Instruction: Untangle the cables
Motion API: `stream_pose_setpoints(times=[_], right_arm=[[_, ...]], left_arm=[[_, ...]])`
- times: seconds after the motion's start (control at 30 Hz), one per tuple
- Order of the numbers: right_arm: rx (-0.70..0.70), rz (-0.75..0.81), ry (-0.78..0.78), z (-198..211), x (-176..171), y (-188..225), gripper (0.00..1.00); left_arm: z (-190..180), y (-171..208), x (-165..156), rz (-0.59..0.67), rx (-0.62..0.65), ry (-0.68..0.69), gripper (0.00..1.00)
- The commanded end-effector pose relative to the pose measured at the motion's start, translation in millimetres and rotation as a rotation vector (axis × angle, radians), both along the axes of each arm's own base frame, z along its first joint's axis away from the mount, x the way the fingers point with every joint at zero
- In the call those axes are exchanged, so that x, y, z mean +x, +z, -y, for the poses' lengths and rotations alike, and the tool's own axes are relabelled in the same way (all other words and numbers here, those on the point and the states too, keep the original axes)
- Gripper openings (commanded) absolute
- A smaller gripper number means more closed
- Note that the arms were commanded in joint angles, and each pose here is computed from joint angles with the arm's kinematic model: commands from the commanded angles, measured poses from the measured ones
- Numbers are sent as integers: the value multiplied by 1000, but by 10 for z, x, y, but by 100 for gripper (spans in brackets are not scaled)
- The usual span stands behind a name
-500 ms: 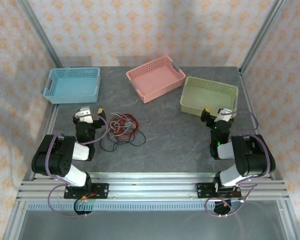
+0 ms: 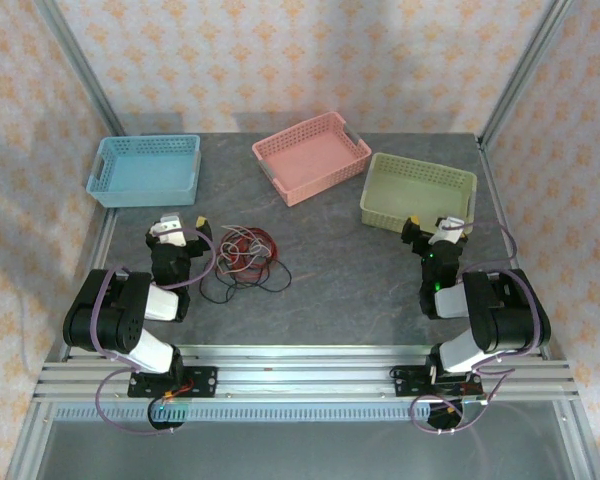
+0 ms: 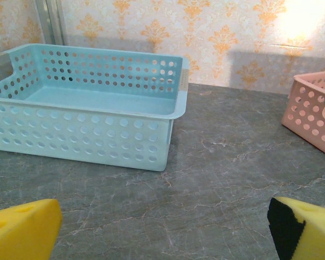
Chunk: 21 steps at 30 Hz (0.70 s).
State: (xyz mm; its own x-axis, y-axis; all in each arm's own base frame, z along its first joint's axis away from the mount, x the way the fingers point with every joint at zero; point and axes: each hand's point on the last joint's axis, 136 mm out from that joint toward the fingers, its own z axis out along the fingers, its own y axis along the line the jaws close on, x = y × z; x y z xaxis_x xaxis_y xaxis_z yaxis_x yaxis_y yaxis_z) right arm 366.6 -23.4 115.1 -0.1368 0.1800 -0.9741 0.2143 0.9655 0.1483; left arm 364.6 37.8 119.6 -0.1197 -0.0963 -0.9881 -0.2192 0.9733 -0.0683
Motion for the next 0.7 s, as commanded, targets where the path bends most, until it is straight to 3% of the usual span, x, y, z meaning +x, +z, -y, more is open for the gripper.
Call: stream_pose_setpoints(times=[0.0, 0.2, 0.57, 0.67], right_arm=[[-4, 32, 1, -6, 63, 95, 100], [-4, 34, 1, -6, 60, 100, 100], [-32, 70, 80, -150, -19, 238, 100], [-28, 46, 92, -194, -22, 318, 100]], left_arm=[[-14, 141, 66, 53, -2, -5, 100], [-42, 152, 46, 59, 3, 18, 99], [4, 473, -348, 198, 54, 85, 99], [60, 509, -391, 169, 40, 76, 99]])
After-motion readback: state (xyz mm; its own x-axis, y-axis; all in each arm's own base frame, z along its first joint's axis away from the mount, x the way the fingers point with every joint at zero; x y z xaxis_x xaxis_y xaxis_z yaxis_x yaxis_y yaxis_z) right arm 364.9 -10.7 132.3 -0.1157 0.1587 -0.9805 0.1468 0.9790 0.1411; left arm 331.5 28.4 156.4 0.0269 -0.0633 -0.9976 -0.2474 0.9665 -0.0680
